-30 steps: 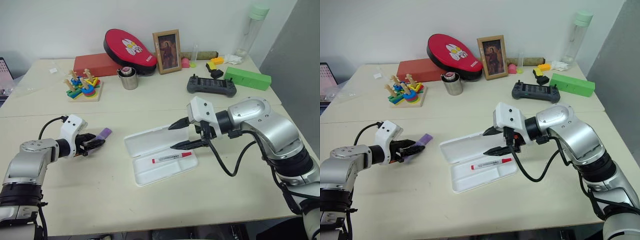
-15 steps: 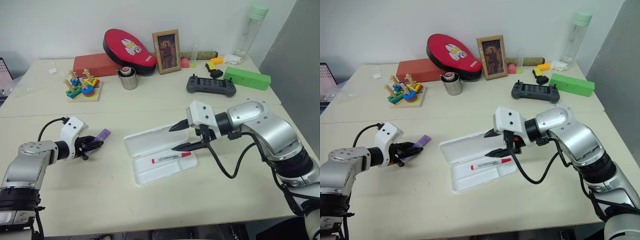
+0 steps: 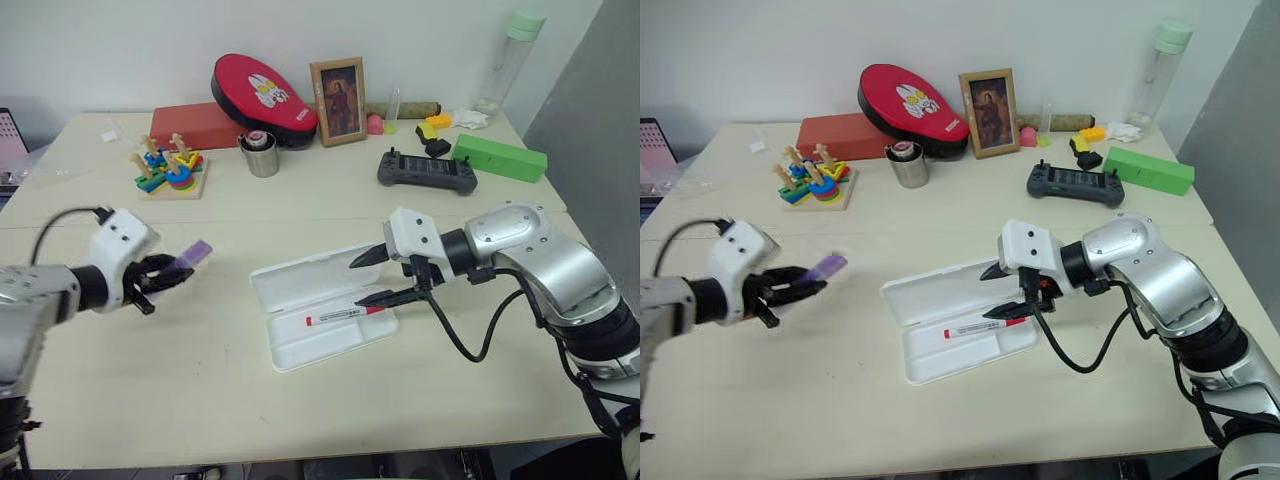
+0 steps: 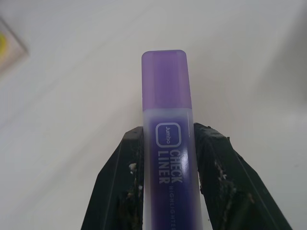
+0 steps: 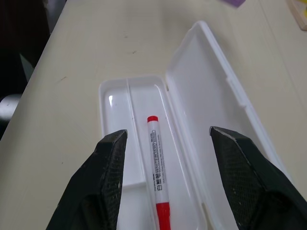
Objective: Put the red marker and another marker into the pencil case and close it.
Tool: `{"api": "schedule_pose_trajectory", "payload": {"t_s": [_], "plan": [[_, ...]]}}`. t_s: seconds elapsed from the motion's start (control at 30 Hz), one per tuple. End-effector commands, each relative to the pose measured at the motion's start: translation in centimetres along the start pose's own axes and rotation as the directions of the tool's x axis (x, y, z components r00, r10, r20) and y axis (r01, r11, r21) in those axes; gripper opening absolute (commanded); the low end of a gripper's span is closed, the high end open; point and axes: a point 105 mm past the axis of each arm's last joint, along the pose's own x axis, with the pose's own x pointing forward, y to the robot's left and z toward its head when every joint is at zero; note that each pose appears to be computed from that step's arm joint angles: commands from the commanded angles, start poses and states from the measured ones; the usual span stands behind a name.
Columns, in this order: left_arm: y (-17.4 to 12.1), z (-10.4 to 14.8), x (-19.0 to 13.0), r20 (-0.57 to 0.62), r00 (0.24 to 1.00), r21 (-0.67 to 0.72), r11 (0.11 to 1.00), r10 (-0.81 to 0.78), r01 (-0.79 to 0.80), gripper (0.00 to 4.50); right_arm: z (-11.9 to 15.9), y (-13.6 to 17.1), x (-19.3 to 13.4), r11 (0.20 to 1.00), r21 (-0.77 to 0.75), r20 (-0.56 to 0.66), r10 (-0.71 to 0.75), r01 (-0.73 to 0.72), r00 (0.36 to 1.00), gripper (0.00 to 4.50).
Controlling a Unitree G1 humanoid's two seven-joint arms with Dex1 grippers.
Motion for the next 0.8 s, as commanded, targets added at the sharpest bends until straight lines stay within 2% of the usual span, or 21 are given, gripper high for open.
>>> {"api": "schedule_pose_trajectory", "payload": {"t_s": [0.03, 0.17, 0.33, 0.4, 0.53, 0.67, 0.8], "plan": [[-3.3, 2.3, -1.5, 0.035, 0.99, 0.093, 0.986, -0.139, 0.135, 1.19, 0.5, 0.3, -1.1, 0.998, -0.055, -0.002, -0.009, 0.009, 1.0, 2.88], [-5.1, 4.4, -1.8, 0.084, 0.971, 0.15, 0.966, -0.223, 0.208, 1.19, 0.2, 0.3, -1.2, 0.998, -0.057, -0.015, -0.012, 0.012, 1.0, 2.88], [-8.6, 5.5, -1.2, 0.111, 0.913, 0.199, 0.909, -0.392, 0.366, 1.19, -0.1, 0.1, -1.3, 0.998, -0.066, -0.03, -0.017, 0.015, 0.999, 2.88], [-9.1, 5.6, -1.0, 0.119, 0.9, 0.202, 0.898, -0.419, 0.391, 1.19, -0.1, 0.1, -1.2, 0.998, -0.069, -0.031, -0.017, 0.015, 0.999, 2.88], [-10.1, 4.4, 0.3, 0.104, 0.893, 0.164, 0.893, -0.439, 0.419, 1.19, -0.1, 0.0, -1.2, 0.997, -0.072, -0.029, -0.018, 0.016, 0.999, 2.88], [-12.3, 2.7, 2.1, 0.141, 0.824, 0.067, 0.836, -0.548, 0.545, 1.19, -0.1, -0.2, -1.1, 0.997, -0.075, -0.033, -0.024, 0.021, 0.999, 2.88], [-14.1, 1.0, 3.3, 0.125, 0.795, 0.043, 0.804, -0.593, 0.593, 1.19, -0.1, -0.2, -1.1, 0.997, -0.075, -0.037, -0.024, 0.021, 0.999, 2.88]]}}
